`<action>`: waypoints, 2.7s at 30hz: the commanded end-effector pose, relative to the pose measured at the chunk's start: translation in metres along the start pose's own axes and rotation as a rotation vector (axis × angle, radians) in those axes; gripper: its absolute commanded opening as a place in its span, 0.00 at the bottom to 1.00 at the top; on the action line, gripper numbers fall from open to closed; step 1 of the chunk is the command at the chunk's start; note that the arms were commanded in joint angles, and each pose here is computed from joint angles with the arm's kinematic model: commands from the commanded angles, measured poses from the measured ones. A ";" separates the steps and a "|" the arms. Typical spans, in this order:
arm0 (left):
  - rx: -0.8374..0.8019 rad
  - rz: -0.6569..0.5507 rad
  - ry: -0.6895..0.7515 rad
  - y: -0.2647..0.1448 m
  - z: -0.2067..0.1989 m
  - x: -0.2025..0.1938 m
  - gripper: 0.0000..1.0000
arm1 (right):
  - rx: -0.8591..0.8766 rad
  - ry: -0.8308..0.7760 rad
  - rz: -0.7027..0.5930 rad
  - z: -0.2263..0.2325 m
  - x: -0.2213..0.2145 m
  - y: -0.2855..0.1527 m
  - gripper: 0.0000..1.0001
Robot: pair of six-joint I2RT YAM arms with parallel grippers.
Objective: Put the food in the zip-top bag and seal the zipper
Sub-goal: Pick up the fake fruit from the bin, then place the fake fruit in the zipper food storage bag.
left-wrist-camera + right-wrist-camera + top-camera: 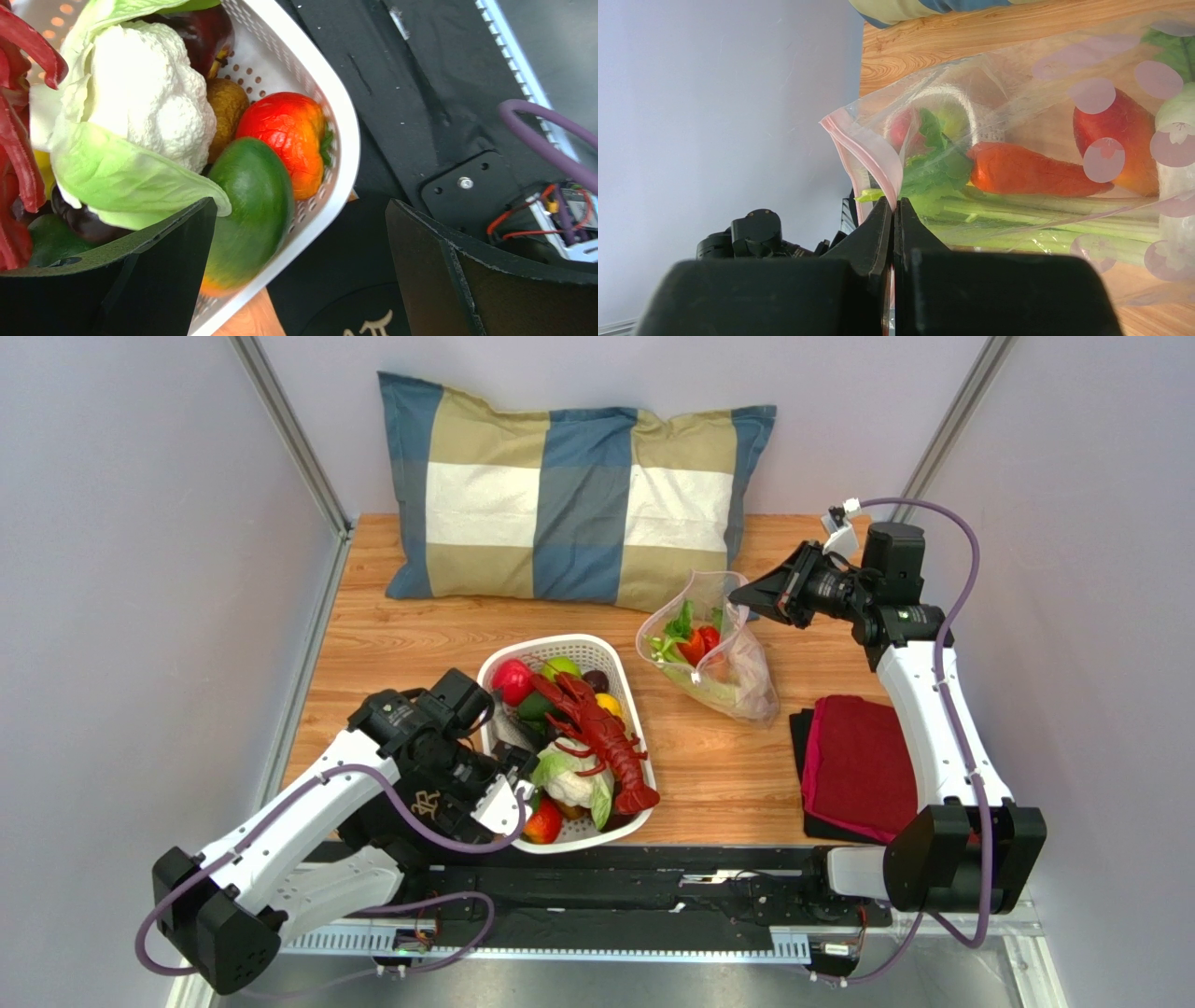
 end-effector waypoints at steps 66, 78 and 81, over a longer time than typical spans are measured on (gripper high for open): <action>0.626 -0.691 -0.298 -0.087 0.327 0.118 0.00 | 0.098 -0.152 0.037 0.036 -0.008 -0.015 0.00; 0.514 -0.788 -0.717 -0.023 0.337 0.076 0.16 | 0.157 -0.153 0.059 0.046 -0.012 -0.019 0.00; 0.461 -0.792 -0.747 -0.019 0.327 0.076 0.47 | 0.178 -0.149 0.064 0.051 -0.012 -0.021 0.00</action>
Point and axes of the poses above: each gripper's point midway between its finger pads, its own y axis out along the fingers, its own z axis along the line the jaws close on, x = y × z, the point moved 6 cm from there along -y, back along the fingers, and after that the axes turned 15 degrees about y, right-handed, at the moved point
